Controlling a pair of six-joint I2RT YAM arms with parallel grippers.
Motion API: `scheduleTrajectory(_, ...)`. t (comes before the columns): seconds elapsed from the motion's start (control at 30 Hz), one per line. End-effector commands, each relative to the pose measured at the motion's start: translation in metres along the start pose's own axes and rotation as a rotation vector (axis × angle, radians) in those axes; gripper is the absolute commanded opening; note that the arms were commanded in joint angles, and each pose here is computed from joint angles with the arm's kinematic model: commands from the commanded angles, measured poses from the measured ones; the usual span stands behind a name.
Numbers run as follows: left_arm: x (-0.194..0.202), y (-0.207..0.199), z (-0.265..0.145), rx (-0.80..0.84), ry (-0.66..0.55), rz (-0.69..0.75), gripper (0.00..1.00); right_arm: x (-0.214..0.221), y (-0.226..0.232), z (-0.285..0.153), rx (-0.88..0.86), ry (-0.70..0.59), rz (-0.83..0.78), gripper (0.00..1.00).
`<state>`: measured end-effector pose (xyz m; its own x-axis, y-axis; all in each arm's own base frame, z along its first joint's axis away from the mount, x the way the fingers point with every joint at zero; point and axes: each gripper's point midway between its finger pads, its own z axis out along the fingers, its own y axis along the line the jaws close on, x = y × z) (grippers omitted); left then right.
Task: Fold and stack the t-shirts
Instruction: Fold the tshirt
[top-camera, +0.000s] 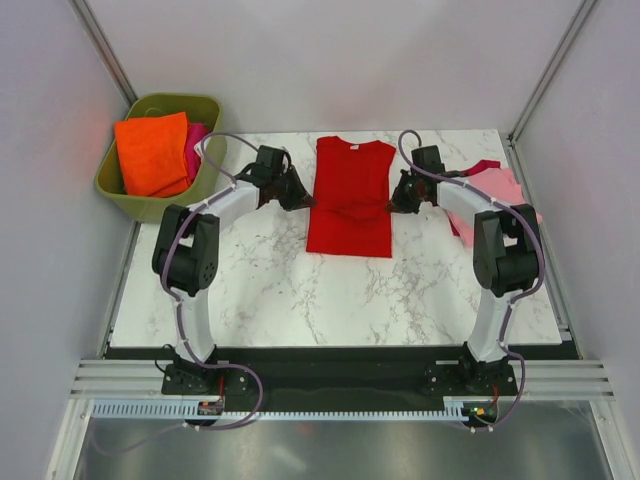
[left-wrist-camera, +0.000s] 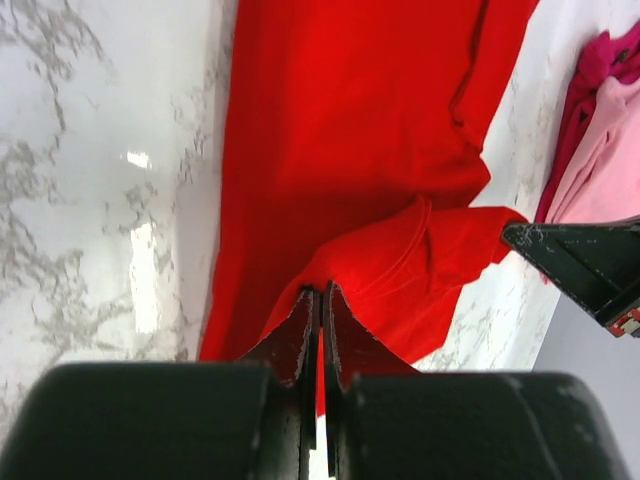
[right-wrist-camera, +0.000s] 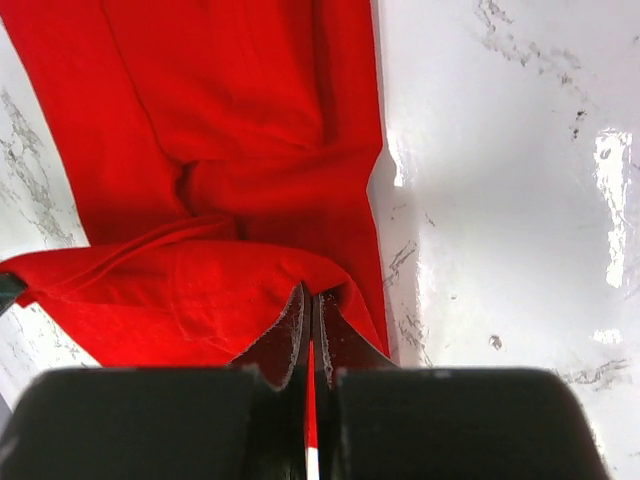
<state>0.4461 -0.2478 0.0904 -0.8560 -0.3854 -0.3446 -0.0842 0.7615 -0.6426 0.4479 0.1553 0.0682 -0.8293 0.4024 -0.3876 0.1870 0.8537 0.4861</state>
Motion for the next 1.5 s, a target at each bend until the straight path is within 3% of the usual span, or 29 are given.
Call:
scheduleTrajectory(0.0,-0.031,-0.015,0.002,0.044,-0.059,0.04,0.02,-0.025,0.011,0.003,-0.034,-0.047,-0.002,0.02)
scheduleTrajectory(0.07,-0.04,-0.014,0.011,0.051,-0.056,0.029,0.02,-0.03,0.008,0.011,-0.024,-0.048,0.009,0.06)
scheduleTrajectory(0.1,-0.04,-0.016,0.013,0.064,-0.044,0.026,0.06,-0.035,0.011,0.011,-0.029,-0.057,0.008,0.28)
scheduleTrajectory(0.13,-0.043,-0.015,0.017,0.066,-0.037,0.024,0.29,-0.037,0.01,0.013,-0.026,-0.059,0.01,0.44)
scheduleTrajectory(0.17,-0.043,-0.015,0.017,0.065,-0.032,0.026,0.41,-0.039,0.01,0.013,-0.02,-0.065,0.009,0.59)
scheduleTrajectory(0.23,-0.036,-0.009,0.018,0.046,-0.016,0.03,0.57,-0.039,0.008,0.008,-0.01,-0.076,0.008,0.65)
scheduleTrajectory(0.27,-0.036,-0.011,0.011,0.05,-0.023,0.037,0.58,-0.036,0.007,0.001,-0.007,-0.084,0.006,0.67)
scheduleTrajectory(0.37,-0.022,-0.002,-0.005,0.022,-0.025,0.048,0.6,-0.034,0.01,-0.019,-0.032,-0.119,-0.016,0.67)
scheduleTrajectory(0.7,0.049,0.035,-0.043,-0.009,0.012,0.074,0.58,0.063,-0.014,-0.039,-0.113,0.004,-0.048,0.55)
scheduleTrajectory(1.07,0.085,0.053,-0.032,-0.016,0.084,0.066,0.51,0.111,-0.021,-0.027,-0.117,0.103,-0.068,0.41)
scheduleTrajectory(1.3,0.092,0.056,-0.021,-0.014,0.101,0.056,0.49,0.119,-0.029,-0.021,-0.097,0.115,-0.067,0.33)
scheduleTrajectory(1.47,0.089,0.06,-0.017,-0.039,0.085,0.054,0.4,0.119,-0.031,-0.02,-0.092,0.111,-0.066,0.28)
